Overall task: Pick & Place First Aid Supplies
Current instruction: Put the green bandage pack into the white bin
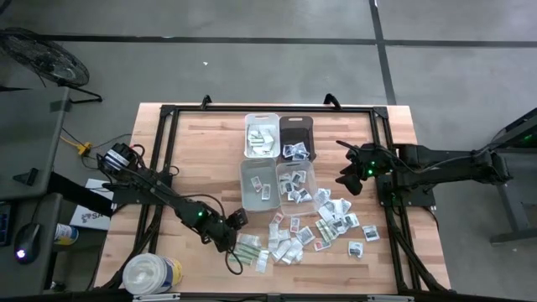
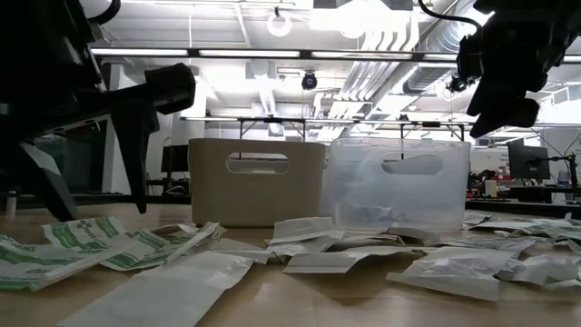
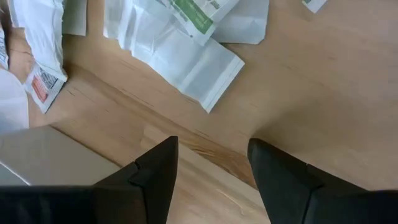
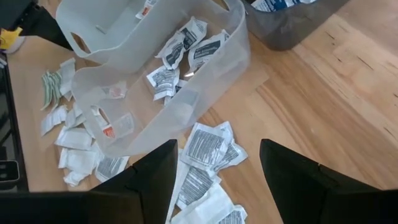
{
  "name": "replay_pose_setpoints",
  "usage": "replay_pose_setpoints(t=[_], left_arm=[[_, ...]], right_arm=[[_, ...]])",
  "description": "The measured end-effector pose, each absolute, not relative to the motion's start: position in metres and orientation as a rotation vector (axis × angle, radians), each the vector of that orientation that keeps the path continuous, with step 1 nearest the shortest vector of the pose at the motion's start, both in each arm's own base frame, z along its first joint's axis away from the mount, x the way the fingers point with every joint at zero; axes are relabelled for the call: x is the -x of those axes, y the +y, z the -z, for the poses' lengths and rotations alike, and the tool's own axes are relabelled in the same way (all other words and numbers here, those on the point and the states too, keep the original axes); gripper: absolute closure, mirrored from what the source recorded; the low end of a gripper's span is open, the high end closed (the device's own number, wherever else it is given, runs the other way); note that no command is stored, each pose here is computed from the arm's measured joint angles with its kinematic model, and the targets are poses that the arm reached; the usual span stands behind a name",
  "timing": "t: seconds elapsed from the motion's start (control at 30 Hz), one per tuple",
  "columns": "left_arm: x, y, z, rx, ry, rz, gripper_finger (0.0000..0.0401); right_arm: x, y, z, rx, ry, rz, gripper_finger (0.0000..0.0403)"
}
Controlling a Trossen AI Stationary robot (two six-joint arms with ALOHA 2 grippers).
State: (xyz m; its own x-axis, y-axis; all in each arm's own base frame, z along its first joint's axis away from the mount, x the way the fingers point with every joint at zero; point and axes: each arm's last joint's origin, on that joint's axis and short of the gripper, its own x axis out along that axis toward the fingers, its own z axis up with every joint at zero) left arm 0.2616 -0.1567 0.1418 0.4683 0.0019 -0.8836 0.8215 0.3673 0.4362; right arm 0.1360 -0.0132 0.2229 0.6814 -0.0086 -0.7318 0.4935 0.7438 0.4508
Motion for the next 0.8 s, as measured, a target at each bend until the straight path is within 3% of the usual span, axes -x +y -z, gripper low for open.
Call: replay_pose_setpoints(t=[0.8], left_arm=[[-0.267, -0.180, -0.134, -1.089, 0.780, 0.702, 0.0200]], right_arm=[[-0.136, -0.013, -0.223, -0.709, 0.775, 0.321, 0.0181]])
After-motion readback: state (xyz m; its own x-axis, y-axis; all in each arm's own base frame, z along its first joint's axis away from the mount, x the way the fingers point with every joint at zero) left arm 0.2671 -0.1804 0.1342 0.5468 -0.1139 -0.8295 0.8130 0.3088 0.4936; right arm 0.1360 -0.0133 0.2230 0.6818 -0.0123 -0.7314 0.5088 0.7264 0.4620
